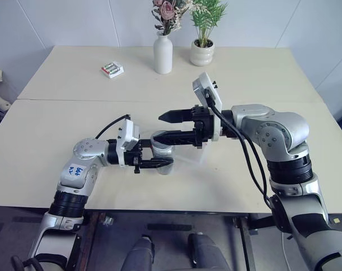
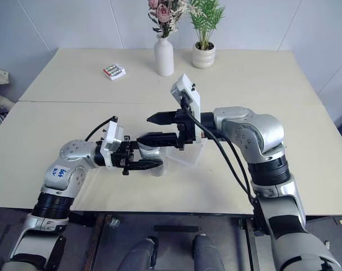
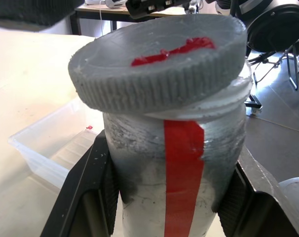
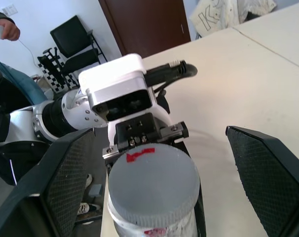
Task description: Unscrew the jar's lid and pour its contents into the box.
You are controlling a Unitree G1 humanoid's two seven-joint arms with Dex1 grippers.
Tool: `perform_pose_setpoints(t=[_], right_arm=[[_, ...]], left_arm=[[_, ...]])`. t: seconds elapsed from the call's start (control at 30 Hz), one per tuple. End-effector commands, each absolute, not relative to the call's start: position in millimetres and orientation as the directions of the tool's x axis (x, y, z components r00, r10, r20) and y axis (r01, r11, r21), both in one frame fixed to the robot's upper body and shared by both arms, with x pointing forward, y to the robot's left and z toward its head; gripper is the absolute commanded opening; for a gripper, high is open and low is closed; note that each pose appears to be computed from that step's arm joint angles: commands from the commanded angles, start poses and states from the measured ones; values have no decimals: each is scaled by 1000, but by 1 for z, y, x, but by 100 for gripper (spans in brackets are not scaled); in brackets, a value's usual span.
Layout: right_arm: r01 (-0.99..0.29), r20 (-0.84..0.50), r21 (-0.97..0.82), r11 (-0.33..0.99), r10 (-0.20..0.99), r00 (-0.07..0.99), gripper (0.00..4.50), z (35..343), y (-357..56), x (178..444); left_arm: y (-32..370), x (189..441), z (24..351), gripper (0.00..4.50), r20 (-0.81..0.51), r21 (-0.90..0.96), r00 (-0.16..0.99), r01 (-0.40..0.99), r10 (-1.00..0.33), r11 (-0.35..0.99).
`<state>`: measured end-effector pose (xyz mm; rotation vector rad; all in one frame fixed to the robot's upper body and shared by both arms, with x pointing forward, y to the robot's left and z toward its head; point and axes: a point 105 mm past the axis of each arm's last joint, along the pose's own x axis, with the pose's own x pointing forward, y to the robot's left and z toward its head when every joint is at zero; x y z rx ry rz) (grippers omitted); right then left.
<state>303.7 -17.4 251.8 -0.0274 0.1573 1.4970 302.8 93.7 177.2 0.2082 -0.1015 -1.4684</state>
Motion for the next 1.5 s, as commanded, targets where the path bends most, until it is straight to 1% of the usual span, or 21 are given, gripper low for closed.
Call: perform_pose_setpoints(t=[0.03,0.33,0.87,0.9,0.93,0.97,1.03,1.13,1.23,1.4,1.5], right_arm=[[-998,-134,39,51,990,45,447,257,-15,298],[-997,-153,50,56,987,47,447,249,-12,301],[-997,-149,72,13,989,2,447,244,-8,295],[-997,-145,75,11,989,0,411,244,-7,295],[-997,-143,76,10,990,-1,395,243,-7,295],[-997,-141,77,8,990,-3,366,243,-7,295],[-997,-140,75,9,990,-1,298,243,-7,295],[-997,-132,75,15,991,5,298,243,-6,295],[-998,-89,69,-4,996,-10,298,252,-5,293],[-995,34,71,-66,997,-64,298,273,-6,285],[-994,113,80,-77,991,-68,298,287,-10,285]], left_arm=[[91,298,189,212,-36,249,84,966,-996,72],[91,298,189,212,-36,249,84,966,-996,72],[91,298,191,212,-38,252,88,965,-995,76],[91,298,190,212,-39,252,88,965,-995,76],[91,298,190,212,-39,253,88,965,-995,75],[91,298,191,212,-39,253,88,965,-995,75],[91,298,191,212,-38,254,89,964,-995,76],[92,298,191,212,-38,255,90,964,-995,77],[92,298,191,212,-38,254,90,964,-995,78],[92,298,191,212,-38,253,91,964,-995,79],[92,297,191,212,-38,252,91,964,-995,79]])
